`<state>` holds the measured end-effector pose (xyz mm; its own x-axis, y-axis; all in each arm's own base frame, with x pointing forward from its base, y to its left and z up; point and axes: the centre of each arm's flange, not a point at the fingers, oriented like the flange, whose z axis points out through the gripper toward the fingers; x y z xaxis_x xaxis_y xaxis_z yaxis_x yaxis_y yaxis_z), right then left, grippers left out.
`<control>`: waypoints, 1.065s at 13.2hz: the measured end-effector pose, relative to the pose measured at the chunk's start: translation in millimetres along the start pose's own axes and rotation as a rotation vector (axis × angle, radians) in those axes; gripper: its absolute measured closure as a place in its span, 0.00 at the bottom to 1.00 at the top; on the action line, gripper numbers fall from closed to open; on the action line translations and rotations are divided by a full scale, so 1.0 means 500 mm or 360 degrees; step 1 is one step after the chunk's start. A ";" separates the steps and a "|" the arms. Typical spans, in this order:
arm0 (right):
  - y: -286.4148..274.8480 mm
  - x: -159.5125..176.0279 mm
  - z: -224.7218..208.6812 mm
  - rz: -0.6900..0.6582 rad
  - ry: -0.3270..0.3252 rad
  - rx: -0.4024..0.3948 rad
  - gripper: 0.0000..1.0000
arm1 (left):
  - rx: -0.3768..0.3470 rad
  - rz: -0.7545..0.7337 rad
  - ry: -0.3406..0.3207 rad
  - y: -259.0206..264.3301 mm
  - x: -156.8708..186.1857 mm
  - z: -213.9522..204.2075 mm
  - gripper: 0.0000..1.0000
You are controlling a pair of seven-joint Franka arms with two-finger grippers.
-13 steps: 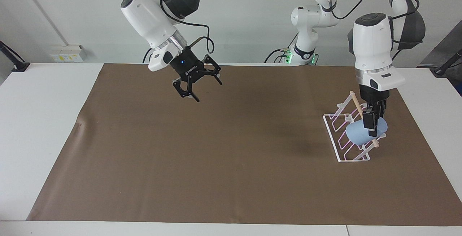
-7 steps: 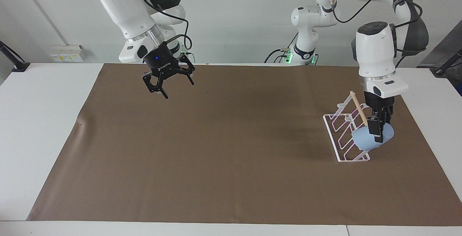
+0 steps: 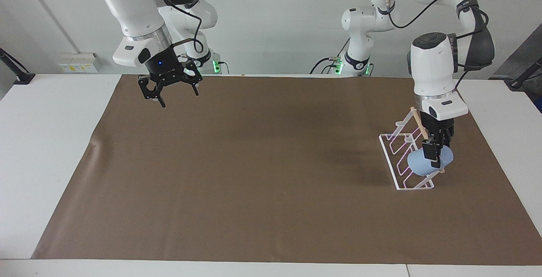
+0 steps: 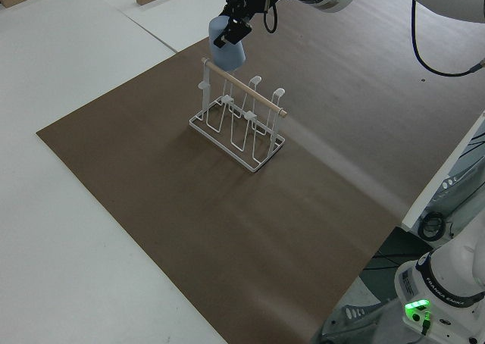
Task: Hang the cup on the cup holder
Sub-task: 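Lower the cup onto the rack hook while the right gripper retreats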
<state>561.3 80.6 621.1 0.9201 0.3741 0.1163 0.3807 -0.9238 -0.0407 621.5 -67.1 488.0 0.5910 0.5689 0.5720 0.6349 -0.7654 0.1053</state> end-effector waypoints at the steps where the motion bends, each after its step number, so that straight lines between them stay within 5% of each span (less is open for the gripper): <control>1: 0.007 -0.007 -0.012 0.0032 -0.0034 -0.0007 0.00 | 0.0006 0.0006 -0.0004 -0.003 -0.005 0.002 0.26; 11: 0.145 -0.070 0.031 0.0397 -0.0154 -0.0046 0.00 | 0.0012 0.0045 -0.0031 -0.024 -0.047 0.013 0.26; 14: 0.145 -0.081 0.053 0.0462 -0.0170 -0.0046 0.00 | 0.0008 0.0048 -0.0028 -0.024 -0.046 0.011 0.00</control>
<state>554.1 0.6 586.9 0.9950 0.0995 -0.0007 0.0994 -0.9946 -0.0283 603.2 -69.5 469.3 0.6186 0.5507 0.5604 0.6191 -0.7808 0.0839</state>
